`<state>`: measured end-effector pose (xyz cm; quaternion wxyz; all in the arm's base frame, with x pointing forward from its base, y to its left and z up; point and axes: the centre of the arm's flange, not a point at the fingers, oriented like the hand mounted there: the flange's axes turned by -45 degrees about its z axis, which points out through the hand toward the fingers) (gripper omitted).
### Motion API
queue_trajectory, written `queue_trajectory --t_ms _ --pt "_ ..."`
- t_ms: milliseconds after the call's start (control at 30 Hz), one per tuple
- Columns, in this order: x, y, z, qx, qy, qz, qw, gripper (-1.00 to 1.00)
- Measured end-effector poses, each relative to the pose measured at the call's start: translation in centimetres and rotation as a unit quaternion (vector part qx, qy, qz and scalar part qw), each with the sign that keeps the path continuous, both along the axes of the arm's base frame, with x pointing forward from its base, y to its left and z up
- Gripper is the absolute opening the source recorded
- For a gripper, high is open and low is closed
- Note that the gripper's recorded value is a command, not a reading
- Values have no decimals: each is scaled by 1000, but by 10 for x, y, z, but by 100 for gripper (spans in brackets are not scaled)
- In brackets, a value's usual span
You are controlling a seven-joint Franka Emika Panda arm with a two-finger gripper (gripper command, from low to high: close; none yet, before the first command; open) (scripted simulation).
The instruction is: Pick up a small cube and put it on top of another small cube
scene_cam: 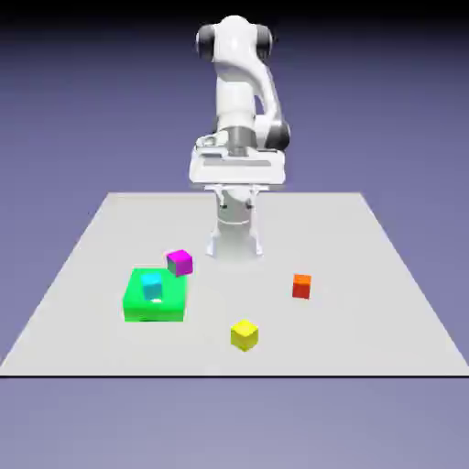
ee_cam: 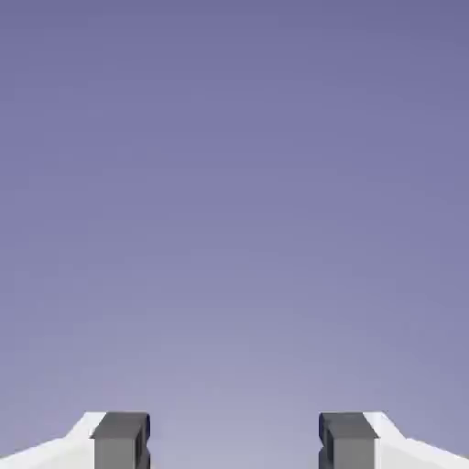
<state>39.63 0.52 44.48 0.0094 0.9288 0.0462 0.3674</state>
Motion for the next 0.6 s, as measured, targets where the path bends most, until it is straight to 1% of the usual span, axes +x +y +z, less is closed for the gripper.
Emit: queue_trajectory --t_ms 167,300,467,600 --pt "24 3 -59 -43 89 77 992 0" --pt "36 7 -110 -72 157 143 974 0" --pt "42 11 -176 -102 236 231 938 0" --pt "39 13 -230 -119 295 301 899 0"
